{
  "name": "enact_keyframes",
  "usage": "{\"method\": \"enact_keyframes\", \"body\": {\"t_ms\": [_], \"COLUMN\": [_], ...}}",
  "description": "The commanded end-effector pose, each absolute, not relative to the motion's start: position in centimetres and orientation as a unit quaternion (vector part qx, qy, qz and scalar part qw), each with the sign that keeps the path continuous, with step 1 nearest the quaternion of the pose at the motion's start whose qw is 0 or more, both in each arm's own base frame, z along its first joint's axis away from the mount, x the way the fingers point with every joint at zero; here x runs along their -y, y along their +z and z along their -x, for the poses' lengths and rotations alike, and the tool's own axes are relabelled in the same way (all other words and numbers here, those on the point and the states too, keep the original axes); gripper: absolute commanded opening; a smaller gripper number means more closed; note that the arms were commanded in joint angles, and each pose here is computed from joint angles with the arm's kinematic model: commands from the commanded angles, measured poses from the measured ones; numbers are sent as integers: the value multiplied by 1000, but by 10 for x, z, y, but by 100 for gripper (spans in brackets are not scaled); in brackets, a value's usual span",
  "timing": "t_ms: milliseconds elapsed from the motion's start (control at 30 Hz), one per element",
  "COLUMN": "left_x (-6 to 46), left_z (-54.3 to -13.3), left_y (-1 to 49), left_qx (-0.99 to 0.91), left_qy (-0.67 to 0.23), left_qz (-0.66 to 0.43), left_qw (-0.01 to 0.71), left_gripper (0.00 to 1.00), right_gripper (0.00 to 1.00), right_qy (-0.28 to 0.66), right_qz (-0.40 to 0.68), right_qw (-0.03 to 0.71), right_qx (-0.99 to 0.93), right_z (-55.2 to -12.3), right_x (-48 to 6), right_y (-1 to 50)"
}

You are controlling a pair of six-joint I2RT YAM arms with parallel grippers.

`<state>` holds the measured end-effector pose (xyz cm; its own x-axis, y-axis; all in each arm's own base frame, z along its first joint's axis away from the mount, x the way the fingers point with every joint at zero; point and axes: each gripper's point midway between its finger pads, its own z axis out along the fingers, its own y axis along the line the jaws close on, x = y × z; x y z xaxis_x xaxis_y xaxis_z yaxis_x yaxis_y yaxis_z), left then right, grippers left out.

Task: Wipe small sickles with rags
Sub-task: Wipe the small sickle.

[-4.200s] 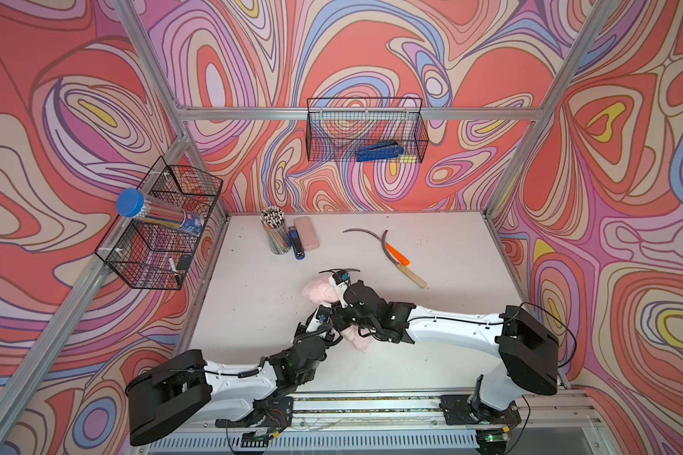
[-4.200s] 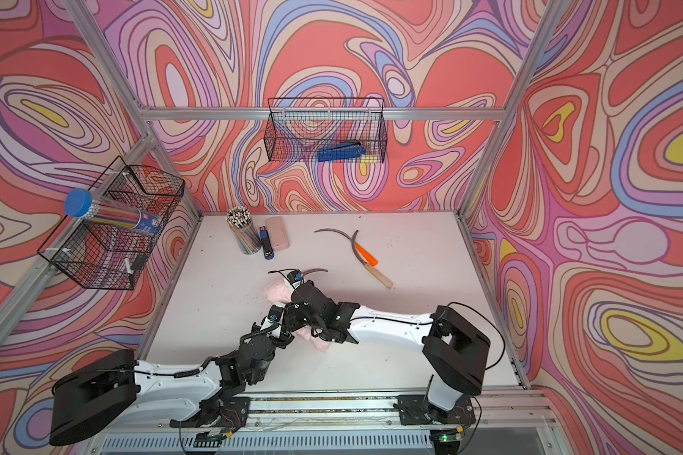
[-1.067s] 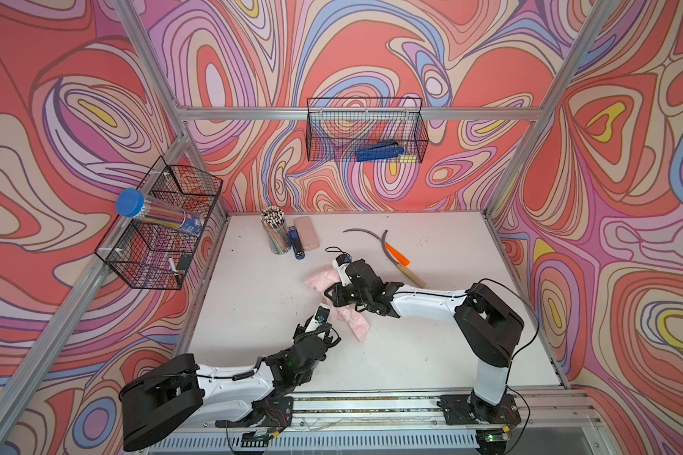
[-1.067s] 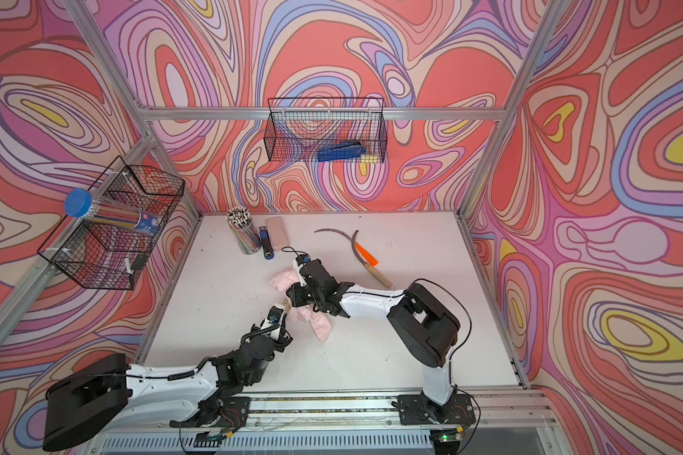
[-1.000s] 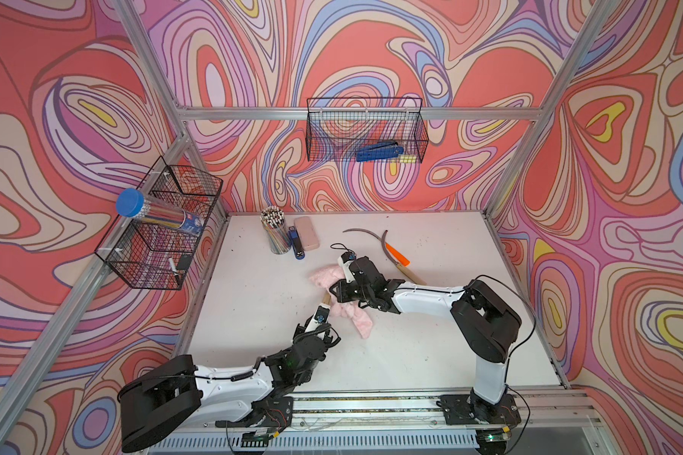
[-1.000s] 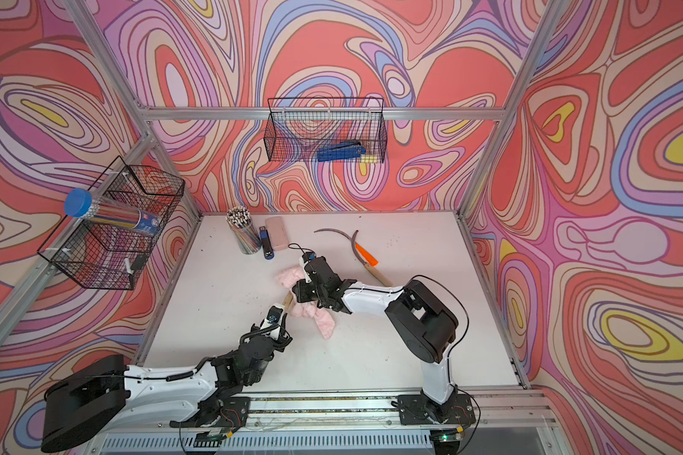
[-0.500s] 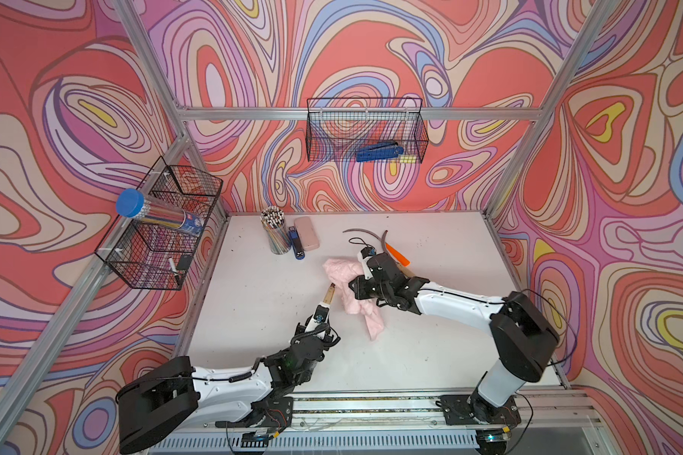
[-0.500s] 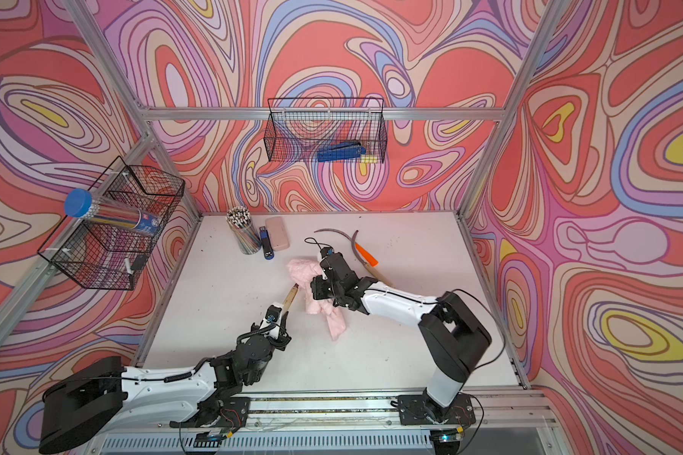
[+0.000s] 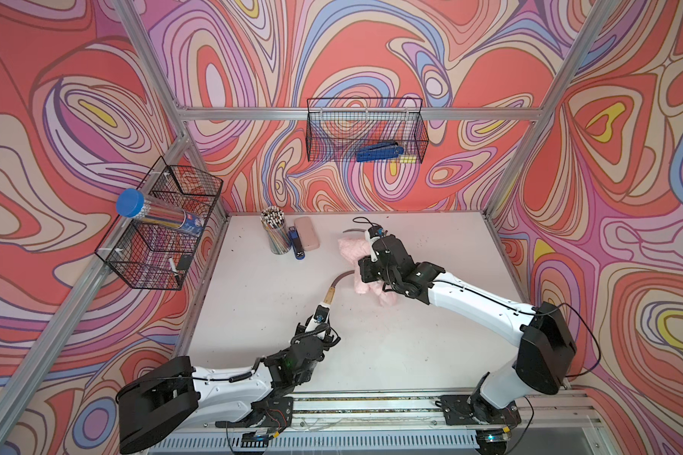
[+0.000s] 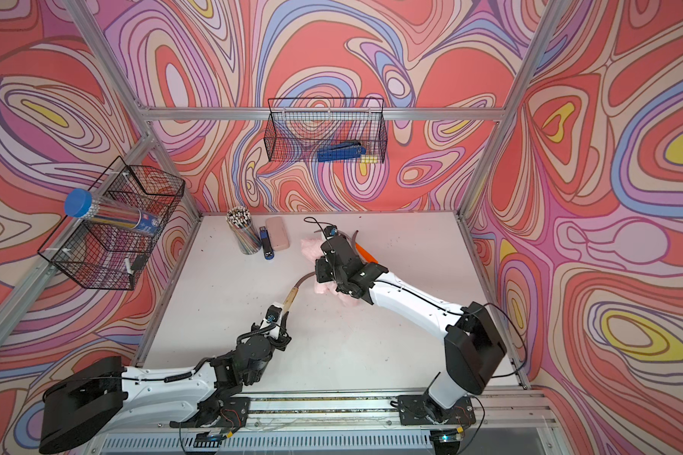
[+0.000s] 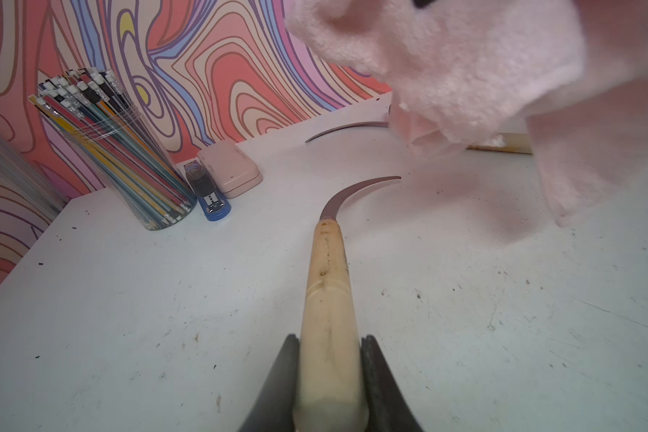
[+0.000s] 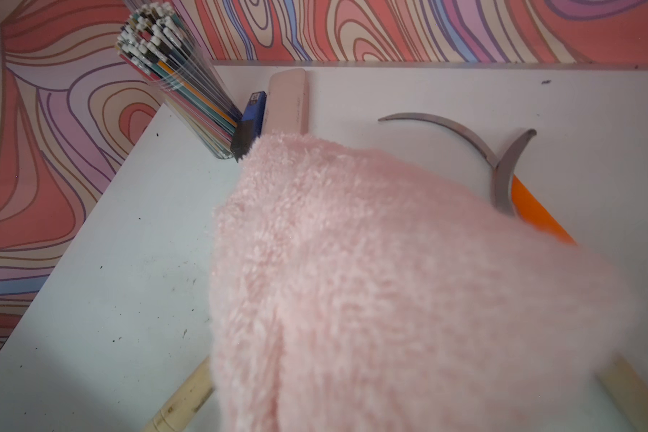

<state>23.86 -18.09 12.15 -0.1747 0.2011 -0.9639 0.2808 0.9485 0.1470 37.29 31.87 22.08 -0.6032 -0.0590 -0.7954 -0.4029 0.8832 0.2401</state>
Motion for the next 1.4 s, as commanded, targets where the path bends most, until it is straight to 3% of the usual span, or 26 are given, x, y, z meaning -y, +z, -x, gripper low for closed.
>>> {"method": "enact_keyframes", "body": {"t_ms": [0, 167, 300, 467, 867, 1033, 1200, 1367], "left_x": [185, 189, 187, 185, 172, 170, 168, 167], "left_z": [-240, -240, -241, -240, -240, -238, -236, -237], "left_y": [128, 130, 128, 119, 123, 125, 126, 127], "left_qx": [-761, -762, -763, -771, -771, -770, -770, -770], "left_qy": [-46, -48, -41, -32, -22, -28, -32, -28], "left_qz": [-150, -156, -156, -161, -136, -135, -131, -125], "left_qw": [630, 627, 627, 615, 622, 623, 624, 625], "left_gripper": [0, 0, 0, 0, 0, 0, 0, 0], "right_gripper": [0, 0, 0, 0, 0, 0, 0, 0], "right_qy": [204, 185, 217, 303, 327, 248, 102, 73], "right_qz": [186, 223, 268, 332, 287, 257, 207, 182], "right_qw": [457, 471, 459, 455, 424, 413, 383, 342], "right_qx": [-846, -833, -819, -769, -794, -838, -895, -919], "right_z": [-398, -438, -446, -423, -370, -385, -414, -427], "right_x": [-348, -382, -413, -444, -440, -429, -395, -369], "right_y": [238, 216, 200, 188, 138, 120, 83, 55]}}
